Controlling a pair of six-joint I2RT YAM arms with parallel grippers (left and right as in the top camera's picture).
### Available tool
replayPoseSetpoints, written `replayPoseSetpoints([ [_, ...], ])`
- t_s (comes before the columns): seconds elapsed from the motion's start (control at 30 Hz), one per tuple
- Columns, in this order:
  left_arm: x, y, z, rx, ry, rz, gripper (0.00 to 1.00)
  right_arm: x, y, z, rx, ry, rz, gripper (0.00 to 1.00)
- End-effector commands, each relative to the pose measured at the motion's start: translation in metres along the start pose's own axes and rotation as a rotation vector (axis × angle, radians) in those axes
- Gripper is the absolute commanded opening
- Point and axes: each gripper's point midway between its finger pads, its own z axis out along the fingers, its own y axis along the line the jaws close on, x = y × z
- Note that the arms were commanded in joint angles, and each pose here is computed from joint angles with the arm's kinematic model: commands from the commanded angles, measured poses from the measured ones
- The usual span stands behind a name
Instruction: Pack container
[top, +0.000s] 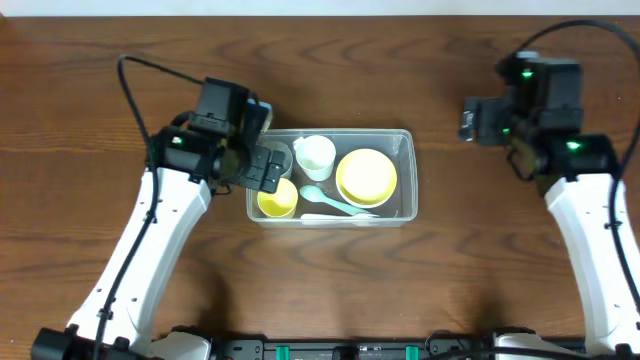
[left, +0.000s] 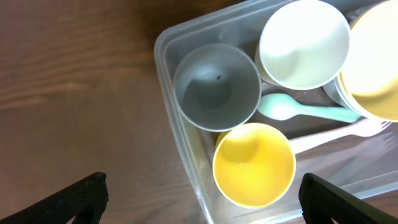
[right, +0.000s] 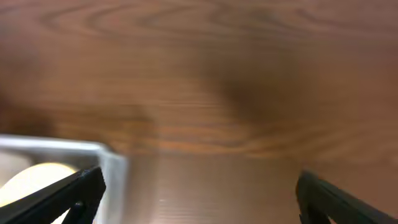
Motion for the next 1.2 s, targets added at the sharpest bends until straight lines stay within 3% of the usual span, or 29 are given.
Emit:
replayPoseSetpoints([
  [0.0, -0.008, 0.011, -0.011, -0.063, -0.035, 0.045, 0.98, 0.003, -0.019, -0.001, 0.017, 0.013, 0.080, 0.99],
  [0.23, -0.006, 0.012, -0.023, -0.067, -0.057, 0.025, 0.98, 0.022, -0.021, -0.006, 0.025, 0.088, 0.077, 0.99],
  [0.47, 0.000, 0.009, -0.083, -0.063, -0.246, -0.086, 0.98, 0.033, -0.020, -0.046, 0.049, 0.064, 0.119, 0.99],
  [0.67, 0.040, 0.006, -0.125, -0.055, -0.404, -0.135, 0.98, 0.062, -0.023, -0.092, 0.107, -0.049, 0.153, 0.98],
  [0.93, 0.117, 0.002, -0.137, -0.024, -0.573, -0.238, 0.98, 0.151, -0.021, -0.123, 0.081, -0.134, 0.169, 0.94],
  [1.17, 0.135, 0.001, -0.144, -0.010, -0.669, -0.257, 0.98, 0.159, -0.027, -0.144, 0.066, -0.267, 0.217, 0.99],
])
